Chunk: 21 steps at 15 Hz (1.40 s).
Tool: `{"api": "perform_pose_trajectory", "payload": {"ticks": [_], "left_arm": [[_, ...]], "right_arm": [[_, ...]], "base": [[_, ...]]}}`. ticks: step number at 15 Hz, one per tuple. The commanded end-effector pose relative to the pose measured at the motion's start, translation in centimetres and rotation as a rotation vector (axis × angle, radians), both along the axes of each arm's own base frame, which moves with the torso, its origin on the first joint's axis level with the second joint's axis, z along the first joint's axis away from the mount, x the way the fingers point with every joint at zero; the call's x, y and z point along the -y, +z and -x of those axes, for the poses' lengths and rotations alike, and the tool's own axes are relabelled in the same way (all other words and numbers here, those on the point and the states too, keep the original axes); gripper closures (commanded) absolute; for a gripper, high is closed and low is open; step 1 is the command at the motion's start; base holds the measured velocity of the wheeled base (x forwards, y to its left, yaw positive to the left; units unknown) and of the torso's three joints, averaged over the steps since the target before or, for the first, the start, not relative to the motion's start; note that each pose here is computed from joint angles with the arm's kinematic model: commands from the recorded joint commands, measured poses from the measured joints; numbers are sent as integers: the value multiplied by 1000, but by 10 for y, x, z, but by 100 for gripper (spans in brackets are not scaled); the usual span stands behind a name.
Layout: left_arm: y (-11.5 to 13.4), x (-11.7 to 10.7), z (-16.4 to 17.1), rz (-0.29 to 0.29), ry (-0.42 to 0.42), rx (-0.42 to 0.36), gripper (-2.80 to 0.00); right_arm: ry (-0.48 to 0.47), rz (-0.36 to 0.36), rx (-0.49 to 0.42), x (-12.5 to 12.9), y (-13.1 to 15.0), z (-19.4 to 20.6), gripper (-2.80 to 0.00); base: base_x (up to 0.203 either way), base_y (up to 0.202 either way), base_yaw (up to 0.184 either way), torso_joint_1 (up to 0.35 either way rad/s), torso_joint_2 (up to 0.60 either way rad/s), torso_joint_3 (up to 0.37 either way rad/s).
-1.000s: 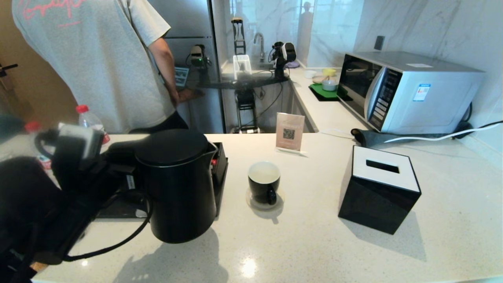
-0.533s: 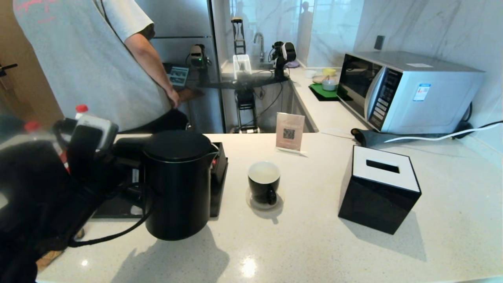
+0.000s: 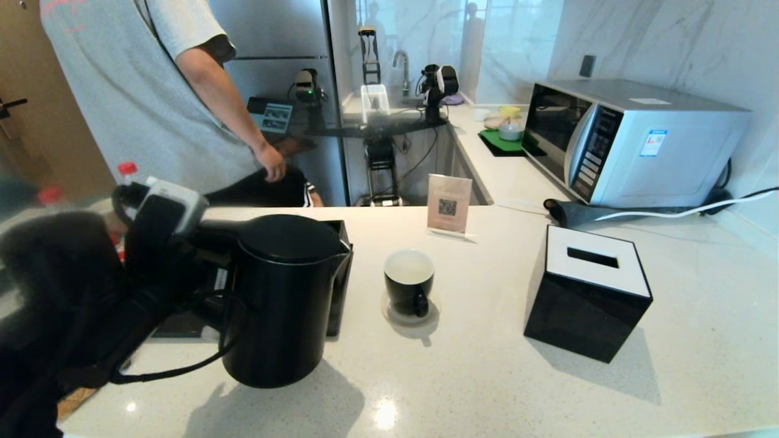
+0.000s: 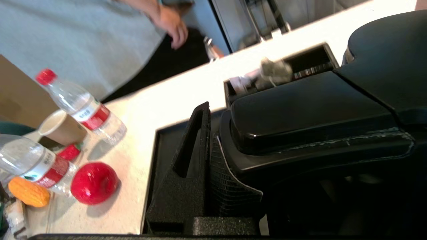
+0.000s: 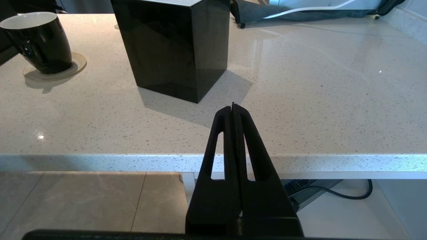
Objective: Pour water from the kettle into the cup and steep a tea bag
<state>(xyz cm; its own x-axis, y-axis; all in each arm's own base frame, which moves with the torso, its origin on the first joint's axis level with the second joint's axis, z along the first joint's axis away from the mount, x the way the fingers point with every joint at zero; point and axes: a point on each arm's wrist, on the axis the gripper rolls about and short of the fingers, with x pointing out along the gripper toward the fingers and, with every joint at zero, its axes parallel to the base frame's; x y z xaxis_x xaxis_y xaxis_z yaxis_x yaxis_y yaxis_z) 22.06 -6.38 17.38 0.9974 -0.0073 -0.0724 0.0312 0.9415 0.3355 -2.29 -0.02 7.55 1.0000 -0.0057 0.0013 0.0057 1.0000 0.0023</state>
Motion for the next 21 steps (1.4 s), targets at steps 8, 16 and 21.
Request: {"api": "perform_pose_trajectory", "payload": {"ticks": [8,16,21], "left_arm": [[6,21,-18,-76,-39,-43,0],[3,36,-30,-131,-42,-69,0],[5,44,-42,-206,-63,-127,0]], "right_arm": [[0,1,-1,0,0,0,0],[0,1,-1,0,0,0,0],[1,-1,-1,0,0,0,0]], "base": [[0,0,0,0,0,0],[0,0,0,0,0,0],[0,0,0,0,0,0]]}}
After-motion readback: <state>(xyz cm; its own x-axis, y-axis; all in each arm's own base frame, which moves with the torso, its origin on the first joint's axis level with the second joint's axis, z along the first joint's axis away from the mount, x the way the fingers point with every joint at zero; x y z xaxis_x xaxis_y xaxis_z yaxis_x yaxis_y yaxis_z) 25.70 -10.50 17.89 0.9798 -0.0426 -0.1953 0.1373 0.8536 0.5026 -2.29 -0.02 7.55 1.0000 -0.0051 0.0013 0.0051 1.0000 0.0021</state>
